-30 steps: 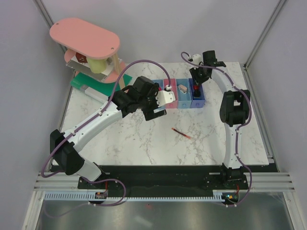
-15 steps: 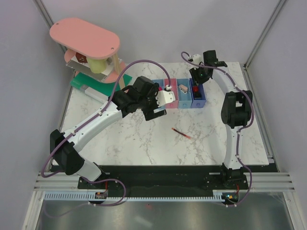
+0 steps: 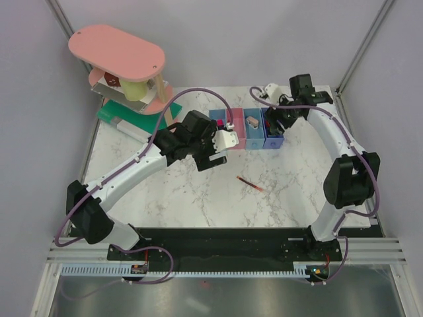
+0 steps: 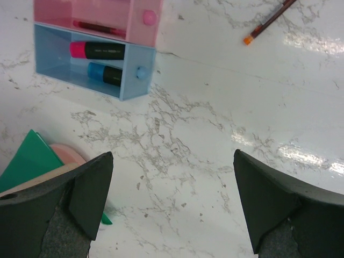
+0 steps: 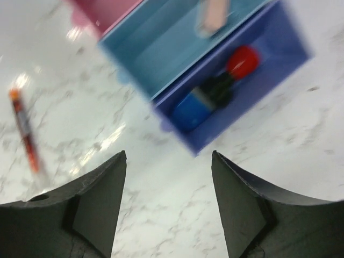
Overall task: Sort the stationery into containers
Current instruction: Pick up the pen from the center of the board.
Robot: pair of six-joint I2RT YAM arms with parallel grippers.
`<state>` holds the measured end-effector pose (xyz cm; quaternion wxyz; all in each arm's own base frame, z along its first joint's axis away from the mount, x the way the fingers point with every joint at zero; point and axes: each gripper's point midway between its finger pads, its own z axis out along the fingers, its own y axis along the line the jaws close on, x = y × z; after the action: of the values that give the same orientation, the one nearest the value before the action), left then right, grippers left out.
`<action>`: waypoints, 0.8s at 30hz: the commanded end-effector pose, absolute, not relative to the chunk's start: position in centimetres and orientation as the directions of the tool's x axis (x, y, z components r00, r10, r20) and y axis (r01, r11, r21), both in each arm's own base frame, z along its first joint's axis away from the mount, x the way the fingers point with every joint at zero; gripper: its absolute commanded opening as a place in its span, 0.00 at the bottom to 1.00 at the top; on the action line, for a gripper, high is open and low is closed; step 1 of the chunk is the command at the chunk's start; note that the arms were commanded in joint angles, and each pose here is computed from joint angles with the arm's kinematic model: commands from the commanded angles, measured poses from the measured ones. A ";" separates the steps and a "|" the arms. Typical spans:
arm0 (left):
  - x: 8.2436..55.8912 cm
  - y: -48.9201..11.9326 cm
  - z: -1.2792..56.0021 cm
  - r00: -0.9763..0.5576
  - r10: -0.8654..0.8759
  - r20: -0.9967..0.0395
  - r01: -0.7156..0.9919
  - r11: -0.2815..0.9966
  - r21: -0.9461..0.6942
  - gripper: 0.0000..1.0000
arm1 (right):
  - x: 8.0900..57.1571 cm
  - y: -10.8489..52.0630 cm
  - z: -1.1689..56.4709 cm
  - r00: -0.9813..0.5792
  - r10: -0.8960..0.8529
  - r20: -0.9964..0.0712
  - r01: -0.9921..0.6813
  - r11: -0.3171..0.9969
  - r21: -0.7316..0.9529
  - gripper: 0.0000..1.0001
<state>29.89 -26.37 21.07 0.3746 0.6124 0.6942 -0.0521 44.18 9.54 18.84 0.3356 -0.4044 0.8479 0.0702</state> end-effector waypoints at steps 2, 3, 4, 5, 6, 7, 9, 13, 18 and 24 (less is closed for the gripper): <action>28.6 -24.6 19.1 -0.054 0.811 -0.582 0.893 0.300 0.335 1.00 | 34.0 10.4 14.0 -0.379 -0.778 -0.500 -0.888 0.459 -0.040 0.74; 28.5 -24.5 18.8 -0.078 0.804 -0.589 0.895 0.317 0.314 1.00 | 32.8 10.7 13.6 -0.368 -0.787 -0.494 -0.898 0.439 -0.031 0.75; 28.4 -24.1 18.6 -0.130 0.781 -0.610 0.894 0.359 0.269 1.00 | 30.8 11.3 12.1 -0.356 -0.810 -0.466 -0.915 0.403 0.000 0.76; 28.4 -24.0 18.5 -0.159 0.769 -0.619 0.892 0.381 0.244 1.00 | 30.0 11.6 12.5 -0.334 -0.813 -0.476 -0.921 0.389 -0.017 0.76; 28.4 -23.8 18.3 -0.185 0.762 -0.621 0.890 0.397 0.222 1.00 | 29.2 12.0 12.2 -0.330 -0.816 -0.475 -0.925 0.381 -0.011 0.76; 28.6 -23.5 18.0 -0.224 0.747 -0.626 0.882 0.429 0.197 1.00 | 27.7 12.6 11.1 -0.328 -0.826 -0.459 -0.932 0.361 0.016 0.76; 28.6 -23.1 17.7 -0.265 0.733 -0.626 0.870 0.462 0.171 1.00 | 27.0 13.2 10.8 -0.311 -0.831 -0.462 -0.938 0.347 0.007 0.76; 28.6 -21.8 17.7 -0.312 0.706 -0.636 0.851 0.505 0.143 1.00 | 25.4 15.0 9.2 -0.306 -0.840 -0.448 -0.946 0.321 0.043 0.75; 28.1 -20.1 18.0 -0.319 0.696 -0.644 0.839 0.523 0.150 1.00 | 25.2 16.0 6.0 -0.320 -0.858 -0.403 -0.944 0.325 0.056 0.73; 28.0 -19.2 18.2 -0.310 0.711 -0.632 0.835 0.521 0.177 1.00 | 25.2 15.9 2.1 -0.339 -0.883 -0.325 -0.939 0.337 0.065 0.69</action>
<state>28.30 -19.29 17.00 0.3234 0.4881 0.8062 -0.0846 24.31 15.90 3.89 0.1139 -0.5707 0.8008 0.1411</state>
